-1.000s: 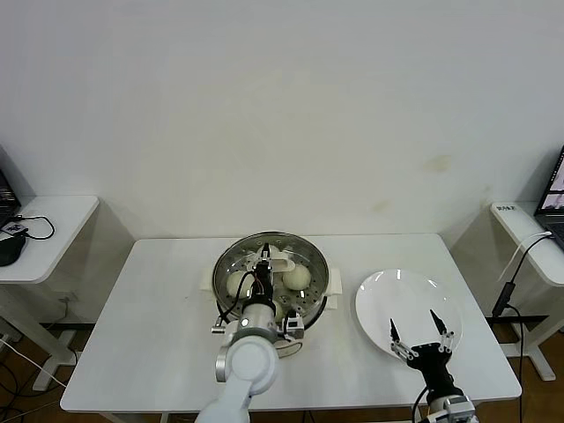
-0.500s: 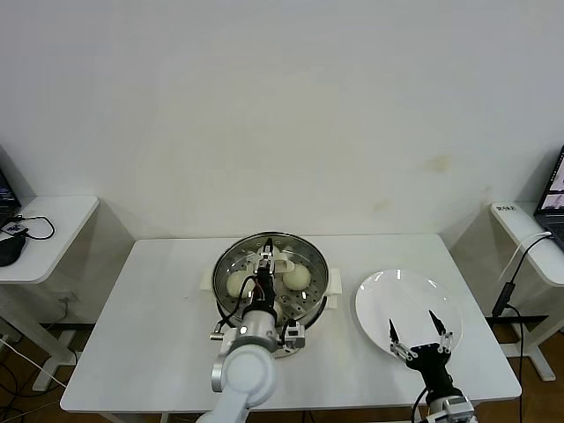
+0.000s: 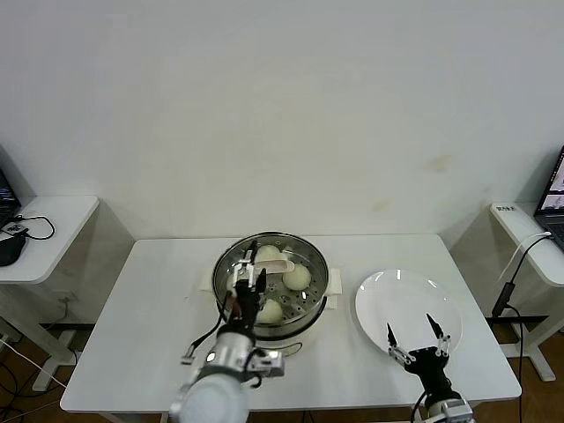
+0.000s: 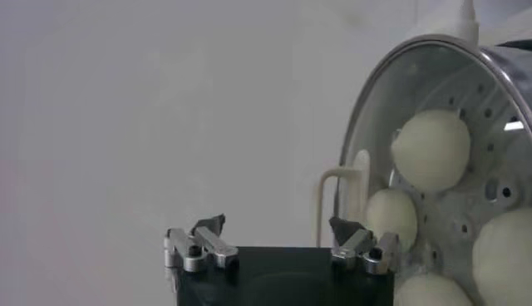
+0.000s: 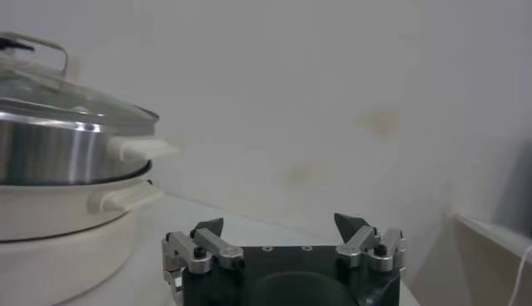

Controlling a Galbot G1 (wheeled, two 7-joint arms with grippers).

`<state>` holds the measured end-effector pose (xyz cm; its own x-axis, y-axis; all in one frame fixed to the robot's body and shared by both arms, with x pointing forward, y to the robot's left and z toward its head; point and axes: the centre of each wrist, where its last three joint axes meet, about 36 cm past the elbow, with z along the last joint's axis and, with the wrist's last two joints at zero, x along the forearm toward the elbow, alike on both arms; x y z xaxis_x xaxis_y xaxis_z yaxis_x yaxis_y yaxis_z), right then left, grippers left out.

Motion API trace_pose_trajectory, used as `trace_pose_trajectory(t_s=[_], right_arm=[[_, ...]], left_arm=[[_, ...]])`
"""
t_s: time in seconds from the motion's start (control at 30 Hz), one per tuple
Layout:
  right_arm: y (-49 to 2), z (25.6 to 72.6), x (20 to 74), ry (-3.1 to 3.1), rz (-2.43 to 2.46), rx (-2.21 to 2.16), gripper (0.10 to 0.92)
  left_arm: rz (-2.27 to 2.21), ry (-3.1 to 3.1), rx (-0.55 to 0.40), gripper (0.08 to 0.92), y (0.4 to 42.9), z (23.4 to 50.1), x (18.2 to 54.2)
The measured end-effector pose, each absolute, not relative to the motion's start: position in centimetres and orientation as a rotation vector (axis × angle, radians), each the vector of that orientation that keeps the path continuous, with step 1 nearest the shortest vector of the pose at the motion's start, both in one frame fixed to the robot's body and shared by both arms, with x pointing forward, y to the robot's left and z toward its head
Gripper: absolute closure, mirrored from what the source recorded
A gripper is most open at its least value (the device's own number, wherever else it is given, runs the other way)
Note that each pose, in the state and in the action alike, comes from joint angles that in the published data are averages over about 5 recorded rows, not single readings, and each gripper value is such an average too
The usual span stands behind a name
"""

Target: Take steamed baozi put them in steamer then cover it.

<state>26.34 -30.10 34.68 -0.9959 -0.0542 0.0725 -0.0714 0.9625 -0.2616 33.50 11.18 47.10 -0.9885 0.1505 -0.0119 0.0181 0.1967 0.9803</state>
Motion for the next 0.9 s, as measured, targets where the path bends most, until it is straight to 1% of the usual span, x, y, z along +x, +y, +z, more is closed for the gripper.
trace_pose_trajectory(t_s=[0.13, 0.23, 0.43, 0.67, 0.9], right_arm=[[-30.2, 34.6, 26.1, -3.038, 0.408, 0.12, 0.2], [-30.4, 34.5, 25.9, -3.031, 0.412, 0.142, 0.2], [-30.8, 34.6, 25.3, -3.014, 0.415, 0.191, 0.2], [-30.8, 34.9, 24.4, -2.992, 0.351, 0.249, 0.199], [-30.5, 35.5, 23.1, -2.977, 0.29, 0.259, 0.199]], left_arm=[[1.703, 2.465, 0.164, 0.177, 13.5, 47.9, 31.6], [1.503, 2.576, 0.145, 0.177, 15.5, 48.3, 30.4], [1.094, 2.827, 0.09, 0.177, 19.5, 48.1, 28.4], [0.629, 3.075, 0.059, 0.177, 23.4, 45.9, 26.1], [0.301, 3.221, 0.027, 0.177, 25.1, 42.8, 23.6]])
